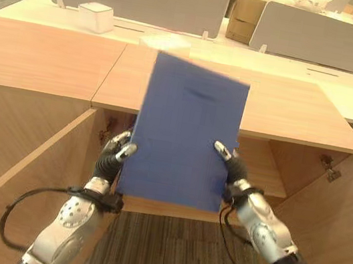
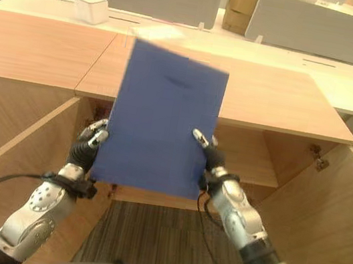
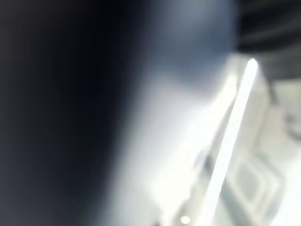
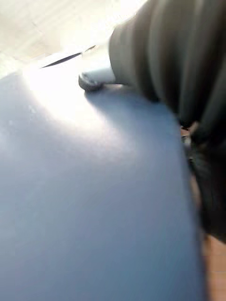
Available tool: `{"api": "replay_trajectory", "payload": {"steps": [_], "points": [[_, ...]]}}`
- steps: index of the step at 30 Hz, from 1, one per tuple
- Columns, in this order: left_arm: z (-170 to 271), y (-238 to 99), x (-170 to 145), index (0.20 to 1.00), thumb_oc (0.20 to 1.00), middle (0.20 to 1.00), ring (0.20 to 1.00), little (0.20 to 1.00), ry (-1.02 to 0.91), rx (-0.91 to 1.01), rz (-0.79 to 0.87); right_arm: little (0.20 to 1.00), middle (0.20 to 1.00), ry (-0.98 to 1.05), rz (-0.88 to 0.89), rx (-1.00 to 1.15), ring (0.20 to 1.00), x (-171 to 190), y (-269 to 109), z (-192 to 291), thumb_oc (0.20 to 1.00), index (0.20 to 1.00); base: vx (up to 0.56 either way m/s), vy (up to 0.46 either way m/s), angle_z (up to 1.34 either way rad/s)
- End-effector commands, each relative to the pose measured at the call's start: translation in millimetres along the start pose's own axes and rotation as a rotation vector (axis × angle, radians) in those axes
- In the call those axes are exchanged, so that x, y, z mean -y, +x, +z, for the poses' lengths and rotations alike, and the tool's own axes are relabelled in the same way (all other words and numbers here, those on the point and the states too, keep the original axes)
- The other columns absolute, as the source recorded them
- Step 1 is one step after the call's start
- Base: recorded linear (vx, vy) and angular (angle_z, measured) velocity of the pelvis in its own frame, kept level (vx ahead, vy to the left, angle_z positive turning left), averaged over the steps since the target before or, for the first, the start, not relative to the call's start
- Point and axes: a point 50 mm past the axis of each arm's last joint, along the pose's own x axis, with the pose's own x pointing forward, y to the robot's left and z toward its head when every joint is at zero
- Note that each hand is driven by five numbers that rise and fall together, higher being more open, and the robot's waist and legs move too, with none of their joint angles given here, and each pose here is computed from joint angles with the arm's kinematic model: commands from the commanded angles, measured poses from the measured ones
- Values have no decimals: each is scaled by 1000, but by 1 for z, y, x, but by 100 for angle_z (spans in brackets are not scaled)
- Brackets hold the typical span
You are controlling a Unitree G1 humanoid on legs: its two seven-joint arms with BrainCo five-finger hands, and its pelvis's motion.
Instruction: Put the empty folder in the office cabinet
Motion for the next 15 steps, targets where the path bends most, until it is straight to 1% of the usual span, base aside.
{"api": "replay_trajectory", "payload": {"steps": [1,2,4,5,6,7,8,9,11,12,15], "points": [[13,-5,-35,1000,1000,1000,1000,1000,275,58,99,200,200,-162,-139,-34,200,43,-21,8,200,200,-3,-1,6],[-6,-17,-50,1000,1000,1000,1000,1000,321,-57,145,200,200,-171,-183,-87,200,54,-33,-3,200,200,-7,-1,4],[-32,-38,-71,1000,1000,1000,1000,1000,413,-226,192,200,200,-194,-214,-158,200,65,-49,-15,200,200,-3,1,-2],[-32,-38,-71,1000,1000,1000,1000,1000,413,-226,191,200,200,-194,-214,-158,200,65,-49,-15,200,200,0,0,0],[-57,-57,-89,1000,1000,1000,1000,1000,536,-399,211,200,200,-195,-220,-215,200,70,-56,-27,200,200,0,0,0],[-68,-65,-96,1000,1000,1000,1000,1000,576,-474,219,200,200,-195,-216,-237,200,71,-58,-31,200,200,3,2,4],[-68,-65,-96,1000,1000,1000,1000,1000,576,-473,219,200,200,-195,-217,-237,200,71,-58,-31,200,200,0,0,0],[-85,-79,-102,1000,1000,1000,1000,1000,658,-592,198,200,200,-196,-207,-272,200,73,-61,-37,200,200,0,0,0],[-106,-97,-107,1000,1000,1000,1000,1000,707,-730,190,200,200,-201,-173,-303,200,69,-59,-43,200,200,0,0,0],[-107,-97,-107,1000,1000,1000,1000,1000,707,-729,190,200,200,-201,-173,-303,200,70,-59,-43,200,200,0,0,0],[-123,-108,-107,1000,1000,1000,1000,1000,703,-813,197,200,200,-193,-153,-315,200,67,-54,-46,200,200,0,0,0]]}}
